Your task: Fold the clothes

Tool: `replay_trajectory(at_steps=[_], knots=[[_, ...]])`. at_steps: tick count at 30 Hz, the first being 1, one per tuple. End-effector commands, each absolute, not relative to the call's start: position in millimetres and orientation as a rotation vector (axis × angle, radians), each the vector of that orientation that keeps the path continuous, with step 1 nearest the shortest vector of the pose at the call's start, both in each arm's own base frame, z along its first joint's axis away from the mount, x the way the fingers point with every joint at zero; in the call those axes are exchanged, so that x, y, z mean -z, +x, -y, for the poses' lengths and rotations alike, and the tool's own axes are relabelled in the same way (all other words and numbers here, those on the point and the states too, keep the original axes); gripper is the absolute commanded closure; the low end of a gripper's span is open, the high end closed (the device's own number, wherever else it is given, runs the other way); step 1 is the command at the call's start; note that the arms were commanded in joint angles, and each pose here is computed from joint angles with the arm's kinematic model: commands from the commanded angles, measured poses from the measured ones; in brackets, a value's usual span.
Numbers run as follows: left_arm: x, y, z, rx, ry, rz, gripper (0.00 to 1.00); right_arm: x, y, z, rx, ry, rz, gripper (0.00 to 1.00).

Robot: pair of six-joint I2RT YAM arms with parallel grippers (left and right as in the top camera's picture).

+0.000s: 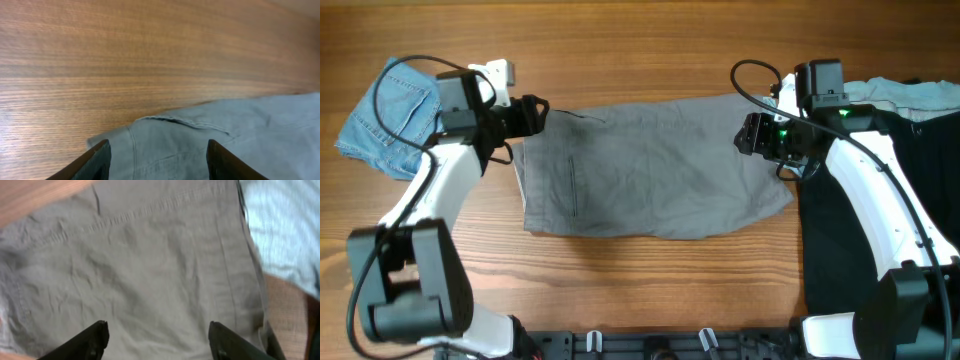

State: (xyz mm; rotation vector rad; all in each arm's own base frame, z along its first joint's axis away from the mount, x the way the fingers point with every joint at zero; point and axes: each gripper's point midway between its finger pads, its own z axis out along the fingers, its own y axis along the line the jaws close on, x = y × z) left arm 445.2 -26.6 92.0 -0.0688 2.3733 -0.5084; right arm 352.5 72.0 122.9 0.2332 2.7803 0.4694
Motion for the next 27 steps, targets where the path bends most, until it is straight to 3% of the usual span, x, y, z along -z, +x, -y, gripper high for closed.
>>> replay_trajectory(at_steps=[1,4,6,10,13,14,18,21,23,25,27], knots=[[-48.7,452.2,13.2,0.401,-0.093,-2.447,0.39,-119.7,359.6,-66.6,-0.435,0.261,-2.763,0.26],[-33.1,454.5,12.5,0.399,-0.098,-2.462,0.40,-121.8,370.9,-59.4,-0.375,0.265,-2.719,0.11],[-33.4,459.8,4.4,0.339,-0.113,-2.446,0.34,-126.4,382.4,-56.1,-0.349,0.262,-2.668,0.05],[-33.9,461.2,-10.1,0.282,-0.150,-2.441,0.20,-128.0,385.3,-56.2,-0.350,0.258,-2.655,0.05],[-34.2,460.6,-17.8,0.291,-0.175,-2.437,0.18,-128.0,385.4,-56.1,-0.350,0.258,-2.654,0.04],[-34.4,460.3,-13.7,0.319,-0.165,-2.437,0.21,-128.1,385.6,-56.2,-0.350,0.258,-2.653,0.04],[-30.0,459.5,7.0,0.465,-0.111,-2.433,0.46,-130.5,389.9,-56.4,-0.352,0.254,-2.633,0.04],[-14.1,459.5,14.8,0.528,-0.096,-2.445,0.51,-132.1,393.0,-56.0,-0.349,0.252,-2.619,0.04],[-14.2,458.3,21.9,0.584,-0.079,-2.439,0.67,-131.8,395.0,-49.3,-0.298,0.266,-2.611,0.04],[-19.7,458.6,26.2,0.624,-0.077,-2.426,0.94,-130.1,397.0,-42.1,-0.244,0.288,-2.606,0.04],[-33.6,460.8,21.4,0.647,-0.174,-2.405,0.96,-121.1,402.7,-31.6,-0.165,0.319,-2.605,0.06]])
